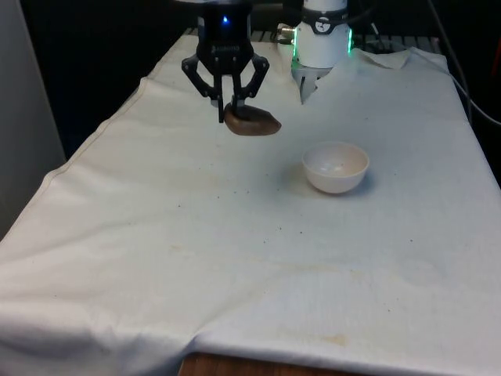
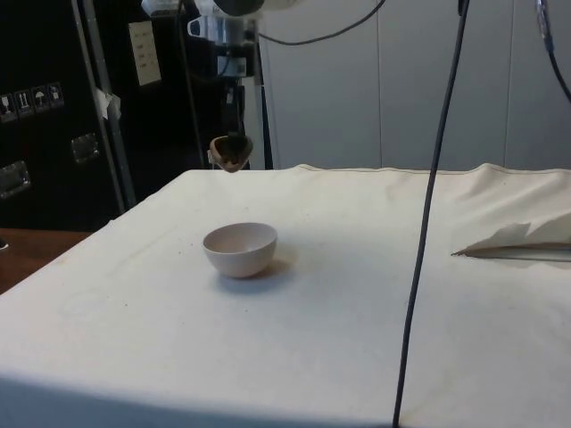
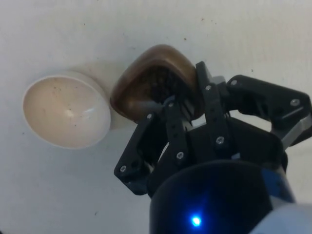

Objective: Pour the coffee beans from the cup into the bowl.

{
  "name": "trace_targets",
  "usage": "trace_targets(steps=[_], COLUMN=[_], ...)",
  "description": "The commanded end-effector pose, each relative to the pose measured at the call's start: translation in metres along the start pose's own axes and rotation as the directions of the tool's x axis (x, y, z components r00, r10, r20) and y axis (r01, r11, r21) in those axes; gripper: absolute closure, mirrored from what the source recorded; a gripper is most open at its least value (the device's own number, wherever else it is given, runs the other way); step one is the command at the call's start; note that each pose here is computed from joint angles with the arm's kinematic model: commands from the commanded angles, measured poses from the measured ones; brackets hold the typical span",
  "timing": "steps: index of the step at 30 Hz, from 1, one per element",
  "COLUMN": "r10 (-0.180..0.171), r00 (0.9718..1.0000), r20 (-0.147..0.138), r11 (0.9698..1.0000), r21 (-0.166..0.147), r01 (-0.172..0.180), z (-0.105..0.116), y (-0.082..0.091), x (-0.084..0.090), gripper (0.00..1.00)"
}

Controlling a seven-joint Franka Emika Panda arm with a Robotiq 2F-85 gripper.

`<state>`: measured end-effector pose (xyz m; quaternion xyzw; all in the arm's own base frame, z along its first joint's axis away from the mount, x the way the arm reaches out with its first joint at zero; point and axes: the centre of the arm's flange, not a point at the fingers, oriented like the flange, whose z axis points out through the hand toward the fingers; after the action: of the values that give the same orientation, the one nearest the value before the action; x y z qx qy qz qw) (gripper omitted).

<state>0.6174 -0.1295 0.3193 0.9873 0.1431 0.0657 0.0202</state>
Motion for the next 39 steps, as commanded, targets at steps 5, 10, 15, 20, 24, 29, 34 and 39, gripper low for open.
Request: trace_targets(steps=[5,10,15,20,24,29,34,39], r10=[-0.007,-0.015,-0.020,-0.026,-0.030,-0.034,-0.037,-0.039], r00=[1.0000,0.9998,0.9996,0.9991,0.9988,0.9985,0.9983,0.9979], r20=[0.005,0.012,0.020,0.032,0.038,0.044,0.046,0.051], r11=[0.9998,0.9979,0.9965,0.9942,0.9925,0.9904,0.9885,0.9861], r21=[-0.019,-0.063,-0.080,-0.104,-0.118,-0.132,-0.145,-0.159], r01=[0.007,0.016,0.022,0.030,0.035,0.040,0.043,0.047], z=[-0.001,-0.003,-0.003,-0.005,-0.006,-0.007,-0.008,-0.009], y=[-0.006,-0.015,-0.022,-0.033,-0.040,-0.049,-0.058,-0.069], x=[-0.004,-0.010,-0.012,-0.010,-0.008,-0.005,-0.003,-0.001], gripper=[0.96,0.96,0.96,0.96,0.96,0.96,0.96,0.96])
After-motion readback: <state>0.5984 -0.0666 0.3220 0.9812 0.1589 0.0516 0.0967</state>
